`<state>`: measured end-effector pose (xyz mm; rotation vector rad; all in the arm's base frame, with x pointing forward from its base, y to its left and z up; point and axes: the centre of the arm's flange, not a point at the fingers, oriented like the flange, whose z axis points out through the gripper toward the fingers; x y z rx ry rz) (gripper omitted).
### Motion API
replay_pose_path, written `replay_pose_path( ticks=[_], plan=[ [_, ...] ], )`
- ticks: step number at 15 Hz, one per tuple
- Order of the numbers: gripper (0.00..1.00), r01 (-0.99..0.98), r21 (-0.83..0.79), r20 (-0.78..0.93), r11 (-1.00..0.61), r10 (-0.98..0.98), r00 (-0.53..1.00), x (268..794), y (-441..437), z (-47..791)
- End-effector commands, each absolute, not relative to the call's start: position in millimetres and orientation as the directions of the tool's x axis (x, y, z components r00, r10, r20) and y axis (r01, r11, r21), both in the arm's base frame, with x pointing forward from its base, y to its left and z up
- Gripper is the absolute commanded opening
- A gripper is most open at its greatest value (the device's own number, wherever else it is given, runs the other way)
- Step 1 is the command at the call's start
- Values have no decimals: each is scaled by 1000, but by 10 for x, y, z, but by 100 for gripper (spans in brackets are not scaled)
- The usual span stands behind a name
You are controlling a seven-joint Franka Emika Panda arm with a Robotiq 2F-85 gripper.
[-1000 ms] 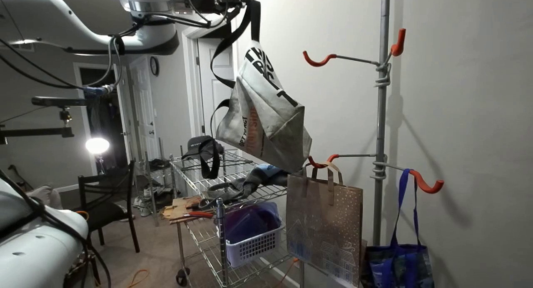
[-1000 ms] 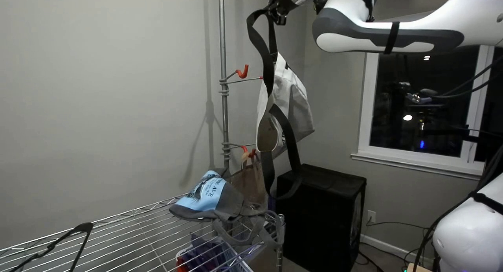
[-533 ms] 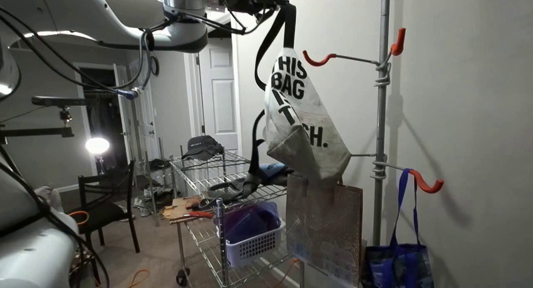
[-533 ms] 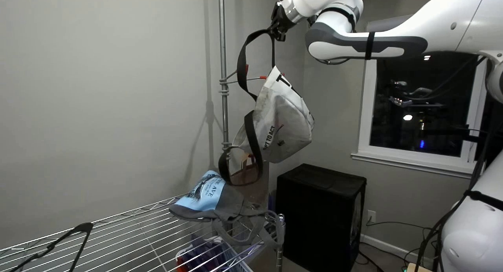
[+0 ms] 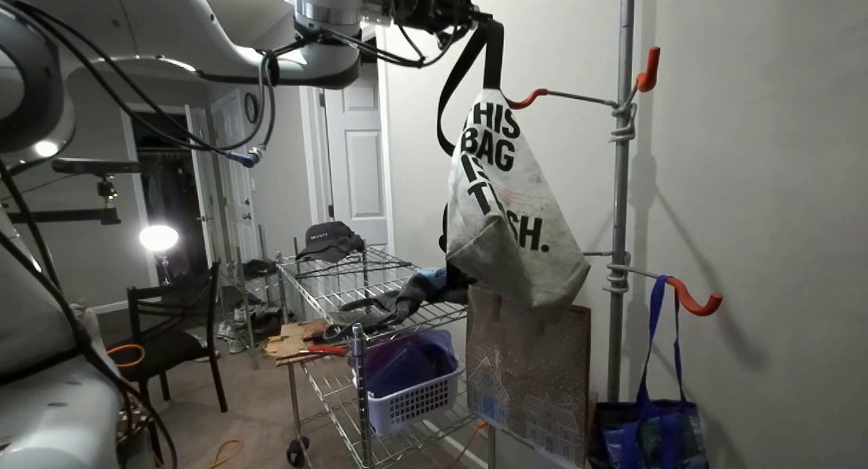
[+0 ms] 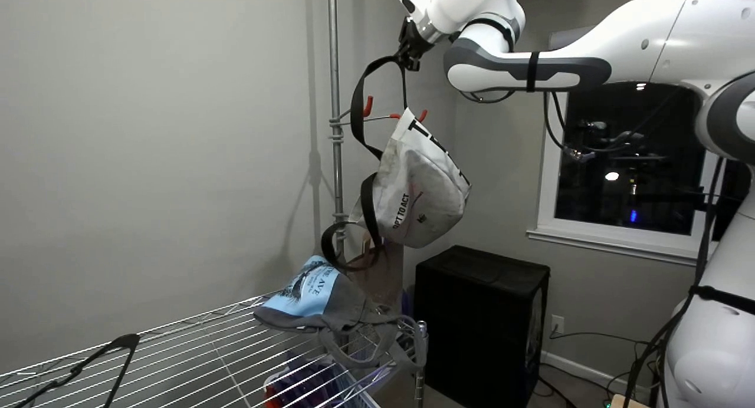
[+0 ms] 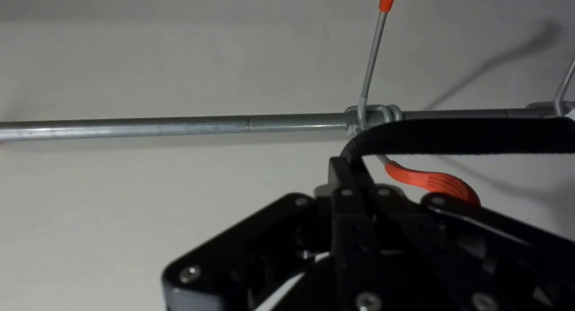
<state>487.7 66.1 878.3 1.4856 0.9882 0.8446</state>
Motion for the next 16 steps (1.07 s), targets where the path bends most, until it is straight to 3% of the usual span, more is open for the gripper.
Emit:
replay_pose_path(
  ticks=[1,16],
  plan=[
    [0,199,979,-41,-44,914,403,5153,592,9045],
    [0,390,919,-151,-54,866,477,5947,500,8693]
  ],
)
